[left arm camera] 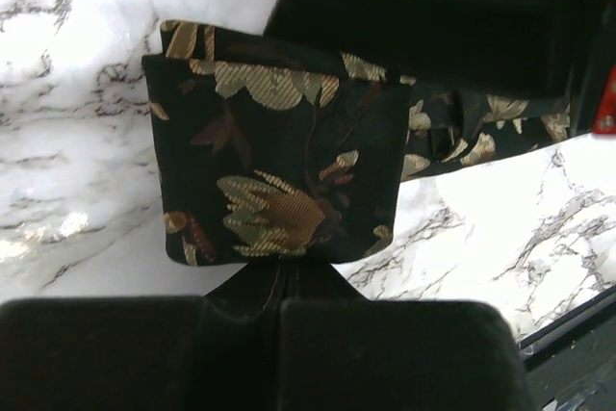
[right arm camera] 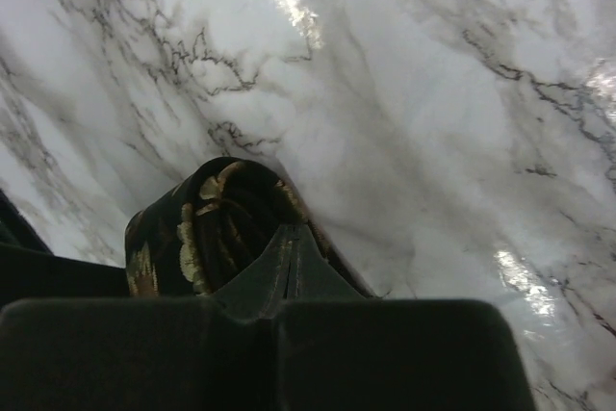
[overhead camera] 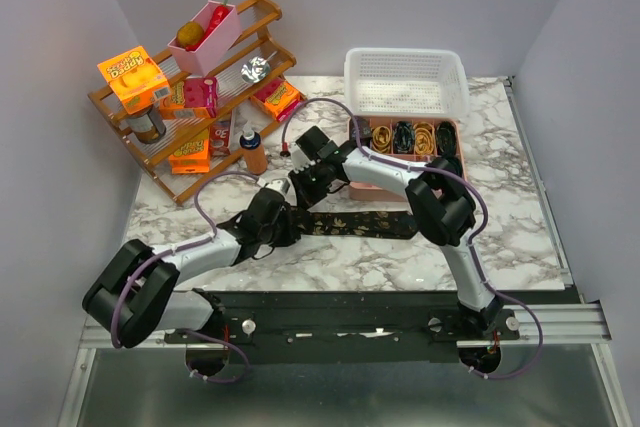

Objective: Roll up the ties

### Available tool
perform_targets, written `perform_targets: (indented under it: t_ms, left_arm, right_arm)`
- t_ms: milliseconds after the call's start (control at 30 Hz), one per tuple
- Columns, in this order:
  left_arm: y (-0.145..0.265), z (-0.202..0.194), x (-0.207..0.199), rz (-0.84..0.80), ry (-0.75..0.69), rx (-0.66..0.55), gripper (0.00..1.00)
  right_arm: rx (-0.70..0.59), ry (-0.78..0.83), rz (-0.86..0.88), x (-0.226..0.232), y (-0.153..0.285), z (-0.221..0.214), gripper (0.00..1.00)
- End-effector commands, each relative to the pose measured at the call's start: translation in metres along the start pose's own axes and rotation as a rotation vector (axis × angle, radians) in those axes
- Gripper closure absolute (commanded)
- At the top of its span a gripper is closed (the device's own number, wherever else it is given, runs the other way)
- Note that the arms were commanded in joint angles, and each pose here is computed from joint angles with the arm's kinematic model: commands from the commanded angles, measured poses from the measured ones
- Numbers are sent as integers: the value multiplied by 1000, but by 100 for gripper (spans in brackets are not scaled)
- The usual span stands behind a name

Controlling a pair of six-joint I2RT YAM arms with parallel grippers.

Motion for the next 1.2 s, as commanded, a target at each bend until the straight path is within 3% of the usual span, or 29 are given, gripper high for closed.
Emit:
perform_targets:
  t_ms: [0, 333, 600, 800, 900, 933, 1067, 1167]
  left_arm:
    - [-9, -9, 18, 84, -3, 14, 100]
    - [-13, -14, 20, 99, -16, 39, 100]
    - [11, -18, 24, 145, 3, 53, 100]
    - [46, -9, 18, 152, 46, -4, 100]
    - [56, 0, 20, 174, 89, -68, 92]
    - [59, 6, 18, 169, 102, -93, 80]
    - [61, 26, 12, 129, 181, -159, 59]
    - [63, 47, 8, 27, 258, -216, 36]
  right_arm:
    - [7, 32, 118, 19, 15, -1, 99]
    - [10, 44, 141, 20, 11, 2, 99]
    - [-39, 43, -189, -19, 35, 29, 99]
    - [-110, 41, -267, -21, 61, 46, 99]
    - [-135, 50, -260, -15, 72, 49, 99]
    - [-142, 57, -236, -10, 76, 48, 99]
    - [-180, 76, -139, 9, 85, 41, 99]
    - [-180, 75, -76, 19, 84, 29, 99]
Point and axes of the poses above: each gripper's point midway between its finger pads, its own y axis back along the fingers, its own x axis along the line the jaws close on, z = x × y, the point moved 4 cm from there along y, back along the fingers, and after that the axes turned 12 degrees about y, right-handed, at the moved point
